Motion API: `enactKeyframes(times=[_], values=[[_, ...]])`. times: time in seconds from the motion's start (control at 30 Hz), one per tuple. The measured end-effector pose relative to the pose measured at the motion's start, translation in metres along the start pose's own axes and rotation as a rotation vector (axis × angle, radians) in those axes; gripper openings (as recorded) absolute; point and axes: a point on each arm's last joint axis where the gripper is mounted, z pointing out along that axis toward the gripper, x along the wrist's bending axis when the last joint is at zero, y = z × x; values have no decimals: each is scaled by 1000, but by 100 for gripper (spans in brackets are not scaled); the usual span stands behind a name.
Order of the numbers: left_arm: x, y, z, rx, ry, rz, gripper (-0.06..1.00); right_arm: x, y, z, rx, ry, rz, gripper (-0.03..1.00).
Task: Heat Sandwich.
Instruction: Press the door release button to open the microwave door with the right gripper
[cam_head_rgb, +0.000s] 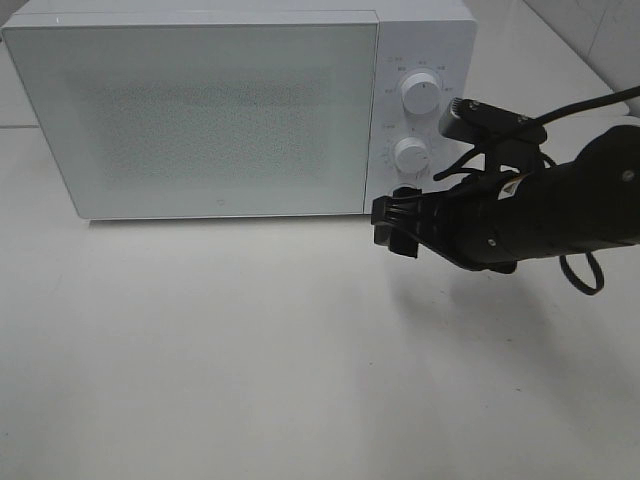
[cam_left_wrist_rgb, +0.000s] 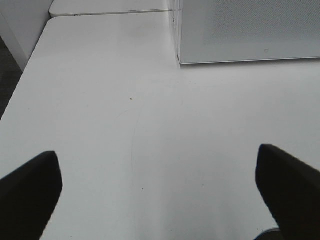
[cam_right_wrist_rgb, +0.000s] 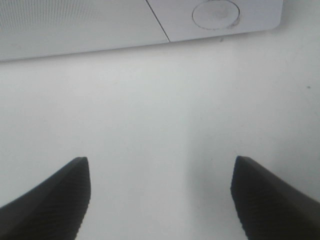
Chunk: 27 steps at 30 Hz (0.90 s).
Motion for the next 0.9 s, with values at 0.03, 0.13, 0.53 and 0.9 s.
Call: enactKeyframes(times=[0.03, 0.13, 0.53, 0.9], values=[[0, 0, 0, 0, 0, 0, 98, -4, 1, -6, 40, -3, -35, 76], [0, 0, 0, 0, 0, 0, 98, -8, 2, -13, 72, -3, -67, 76], [0, 0, 0, 0, 0, 0, 98, -8, 6, -62, 220, 53, -275, 76], [0, 0, 0, 0, 0, 0, 98, -2, 13, -124, 259, 51, -387, 76]])
